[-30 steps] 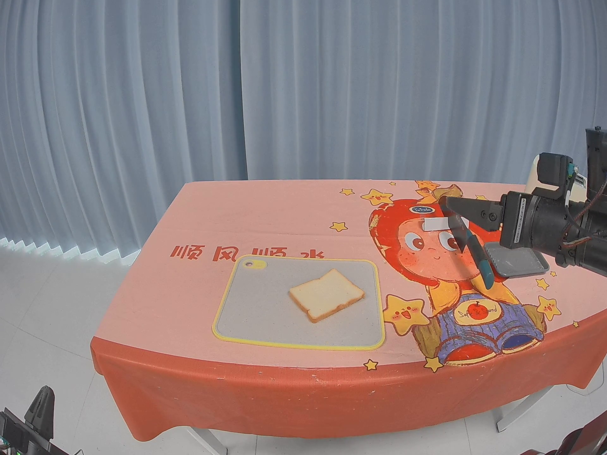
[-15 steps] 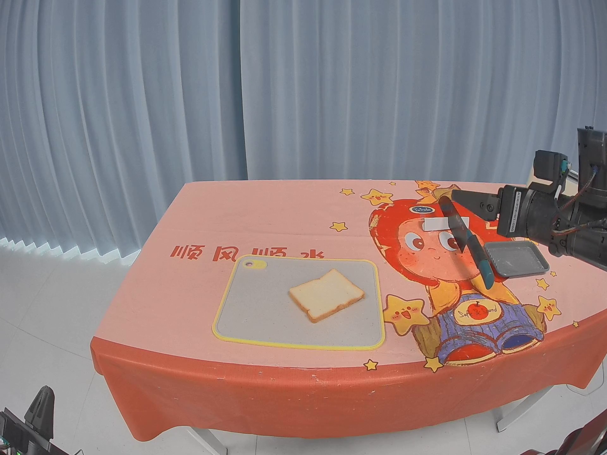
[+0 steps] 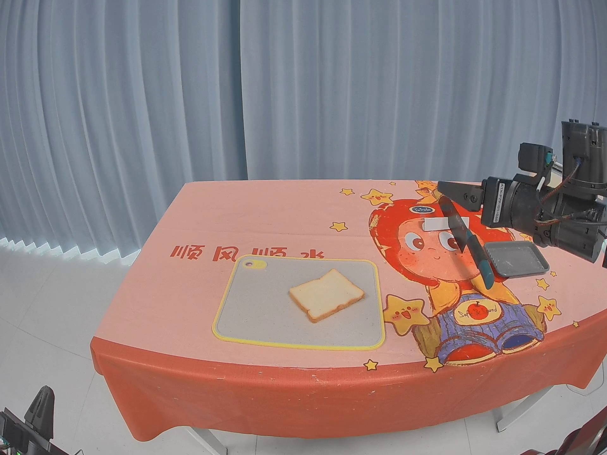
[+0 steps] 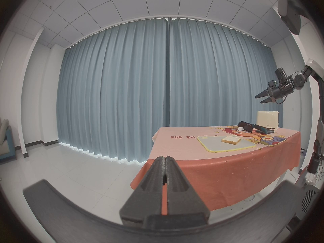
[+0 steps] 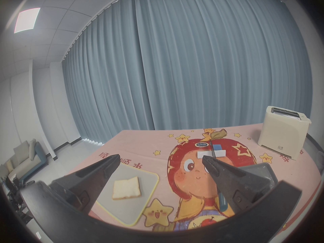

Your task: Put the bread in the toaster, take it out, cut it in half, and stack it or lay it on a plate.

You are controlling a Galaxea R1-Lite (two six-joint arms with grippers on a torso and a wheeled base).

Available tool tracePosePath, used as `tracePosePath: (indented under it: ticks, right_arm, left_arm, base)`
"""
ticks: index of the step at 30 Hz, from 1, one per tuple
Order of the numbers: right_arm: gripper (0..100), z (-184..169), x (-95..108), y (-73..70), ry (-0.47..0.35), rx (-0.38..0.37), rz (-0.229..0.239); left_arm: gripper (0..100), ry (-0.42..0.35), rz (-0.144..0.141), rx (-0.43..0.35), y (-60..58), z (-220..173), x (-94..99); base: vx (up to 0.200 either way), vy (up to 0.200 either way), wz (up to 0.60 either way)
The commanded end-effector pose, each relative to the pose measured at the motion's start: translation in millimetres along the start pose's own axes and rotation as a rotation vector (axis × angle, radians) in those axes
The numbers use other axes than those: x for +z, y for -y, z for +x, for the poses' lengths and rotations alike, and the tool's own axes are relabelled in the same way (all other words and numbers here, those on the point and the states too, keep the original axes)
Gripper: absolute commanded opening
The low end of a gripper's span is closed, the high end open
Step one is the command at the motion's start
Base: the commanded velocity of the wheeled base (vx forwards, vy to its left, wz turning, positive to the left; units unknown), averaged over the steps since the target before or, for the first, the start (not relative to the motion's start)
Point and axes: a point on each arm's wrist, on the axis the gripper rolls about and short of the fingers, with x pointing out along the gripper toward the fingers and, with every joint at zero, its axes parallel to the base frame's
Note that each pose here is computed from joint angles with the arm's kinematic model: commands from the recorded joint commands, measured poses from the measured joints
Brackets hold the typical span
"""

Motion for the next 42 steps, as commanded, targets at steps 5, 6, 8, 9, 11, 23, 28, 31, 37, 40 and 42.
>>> tracePosePath:
  ticks: [5,6,8,9,11,23,28,31,37,40,42]
  right_arm:
    - [100,8.0,-7.3,4.9,0.009,-0.020,-0.003]
    - [100,7.6,-8.5,5.2,0.004,-0.021,-0.005]
    - [100,6.8,-9.9,5.6,0.001,-0.021,-0.005]
    - [100,6.9,-13.0,6.2,-0.009,-0.024,-0.010]
    - [100,7.0,-13.8,6.8,-0.012,-0.026,-0.014]
    - [100,12.3,-18.7,28.5,-0.036,-0.104,-0.010]
    - [100,16.2,-32.1,29.1,-0.089,-0.108,-0.022]
    - [100,18.7,-34.2,30.7,-0.099,-0.115,-0.023]
    - [100,21.6,-34.6,41.8,-0.106,-0.154,-0.018]
    - [100,27.9,-39.7,46.6,-0.131,-0.171,-0.022]
    - [100,29.3,-41.8,48.3,-0.141,-0.178,-0.026]
  left_arm:
    - [0,-0.018,0.000,0.001,0.0,1.4,-4.8]
    - [0,-0.018,0.000,0.001,0.0,1.4,-4.8]
    - [0,-0.018,0.000,0.001,0.0,1.4,-4.8]
    - [0,-0.018,0.000,0.001,0.0,1.4,-4.8]
    - [0,-0.016,0.000,0.001,0.0,1.3,-4.8]
    - [0,-0.018,0.000,0.001,0.0,1.4,-4.8]
    - [0,-0.019,0.000,0.001,0.0,1.4,-4.9]
    - [0,-0.019,0.000,0.001,0.0,1.4,-4.9]
    - [0,-0.018,0.000,0.001,0.0,1.4,-4.8]
    - [0,-0.018,0.000,0.001,0.0,1.4,-4.8]
    - [0,-0.019,0.000,0.001,0.0,1.4,-4.9]
  base:
    - [0.000,0.000,0.00]
    - [0.000,0.000,0.00]
    - [0.000,0.000,0.00]
    - [0.000,0.000,0.00]
    - [0.000,0.000,0.00]
    - [0.000,0.000,0.00]
    - [0.000,0.000,0.00]
    - [0.000,0.000,0.00]
    - [0.000,0.000,0.00]
    - [0.000,0.000,0.00]
    - [0.000,0.000,0.00]
